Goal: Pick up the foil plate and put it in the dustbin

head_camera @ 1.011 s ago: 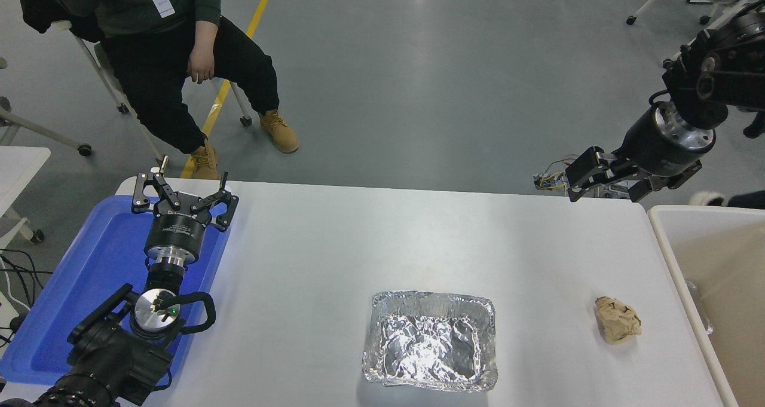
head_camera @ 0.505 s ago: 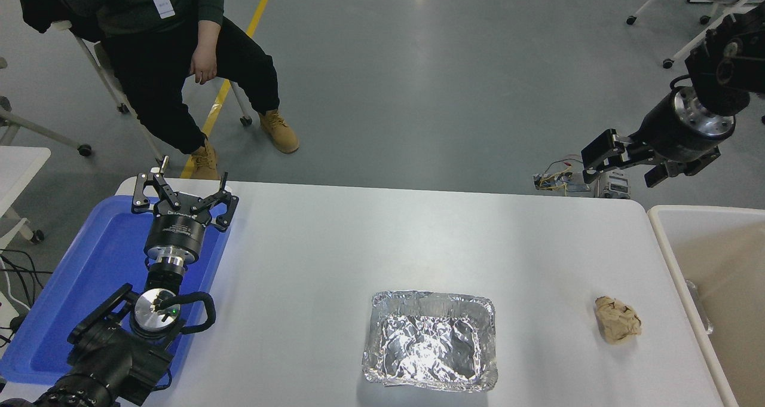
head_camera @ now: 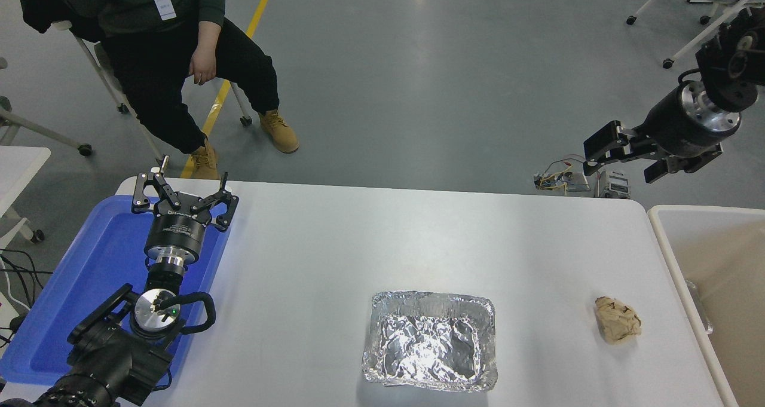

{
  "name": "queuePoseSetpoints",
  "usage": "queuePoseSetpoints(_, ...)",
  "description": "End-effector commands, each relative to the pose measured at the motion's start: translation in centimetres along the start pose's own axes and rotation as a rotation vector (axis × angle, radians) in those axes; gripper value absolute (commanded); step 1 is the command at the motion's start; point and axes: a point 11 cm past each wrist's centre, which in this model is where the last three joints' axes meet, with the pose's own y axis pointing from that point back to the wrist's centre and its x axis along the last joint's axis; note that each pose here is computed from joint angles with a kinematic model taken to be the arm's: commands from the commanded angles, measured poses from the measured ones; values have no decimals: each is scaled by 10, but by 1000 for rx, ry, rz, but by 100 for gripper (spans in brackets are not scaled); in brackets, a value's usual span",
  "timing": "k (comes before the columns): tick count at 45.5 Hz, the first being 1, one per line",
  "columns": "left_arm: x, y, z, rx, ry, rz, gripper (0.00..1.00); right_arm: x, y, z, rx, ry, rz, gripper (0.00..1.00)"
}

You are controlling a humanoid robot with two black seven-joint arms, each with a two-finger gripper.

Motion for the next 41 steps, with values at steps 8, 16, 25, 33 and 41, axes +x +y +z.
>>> queuePoseSetpoints(8, 0, 0, 0, -2, 1, 0, 100, -36, -28, -34, 87, 48, -132, 100)
queuePoseSetpoints(16, 0, 0, 0, -2, 1, 0, 100, -59, -56, -52, 112, 84, -225, 100)
queuePoseSetpoints(25, 0, 0, 0, -2, 1, 0, 100, -90, -94, -63, 142, 90, -321, 100)
queuePoseSetpoints(33, 0, 0, 0, -2, 1, 0, 100, -112, -124, -57, 149, 69, -326, 100)
queuePoseSetpoints(41, 0, 0, 0, 0, 0, 0, 100, -128, -145, -53, 158, 45, -315, 100)
